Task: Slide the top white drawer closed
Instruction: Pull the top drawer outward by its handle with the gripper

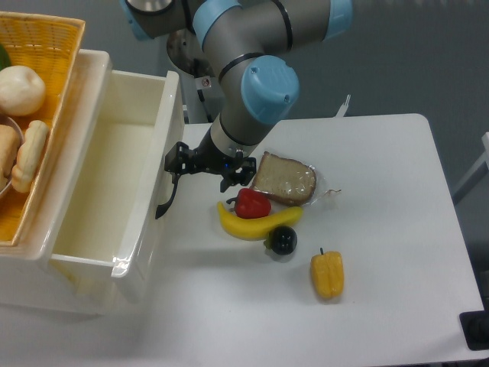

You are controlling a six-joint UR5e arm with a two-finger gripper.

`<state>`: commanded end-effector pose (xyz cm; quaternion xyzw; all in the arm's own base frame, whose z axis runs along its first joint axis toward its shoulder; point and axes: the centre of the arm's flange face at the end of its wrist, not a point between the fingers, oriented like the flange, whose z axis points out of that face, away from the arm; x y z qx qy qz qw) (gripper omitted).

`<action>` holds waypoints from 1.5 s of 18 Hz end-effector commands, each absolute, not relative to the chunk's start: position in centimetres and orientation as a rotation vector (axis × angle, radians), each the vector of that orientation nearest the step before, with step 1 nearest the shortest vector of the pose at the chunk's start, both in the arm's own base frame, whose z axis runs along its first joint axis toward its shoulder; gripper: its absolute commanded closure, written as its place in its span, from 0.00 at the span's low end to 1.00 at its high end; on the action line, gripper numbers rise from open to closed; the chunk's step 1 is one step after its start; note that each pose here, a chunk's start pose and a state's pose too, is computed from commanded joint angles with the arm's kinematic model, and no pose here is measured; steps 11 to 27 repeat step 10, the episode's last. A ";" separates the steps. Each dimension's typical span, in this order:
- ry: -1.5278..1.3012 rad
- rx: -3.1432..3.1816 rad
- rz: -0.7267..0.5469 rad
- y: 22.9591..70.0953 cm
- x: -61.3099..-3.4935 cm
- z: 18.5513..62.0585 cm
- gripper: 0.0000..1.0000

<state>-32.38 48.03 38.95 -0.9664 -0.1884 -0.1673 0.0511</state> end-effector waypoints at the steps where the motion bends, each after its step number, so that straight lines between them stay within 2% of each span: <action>1: -0.517 -2.967 -0.460 47.2 -33.3 39.2 0.00; 5: -0.218 -3.044 -0.251 46.3 -35.1 39.5 0.00; 9: -0.157 -3.085 -0.102 45.9 -36.4 39.6 0.00; 27: -0.174 -3.083 -0.099 45.5 -36.9 39.5 0.00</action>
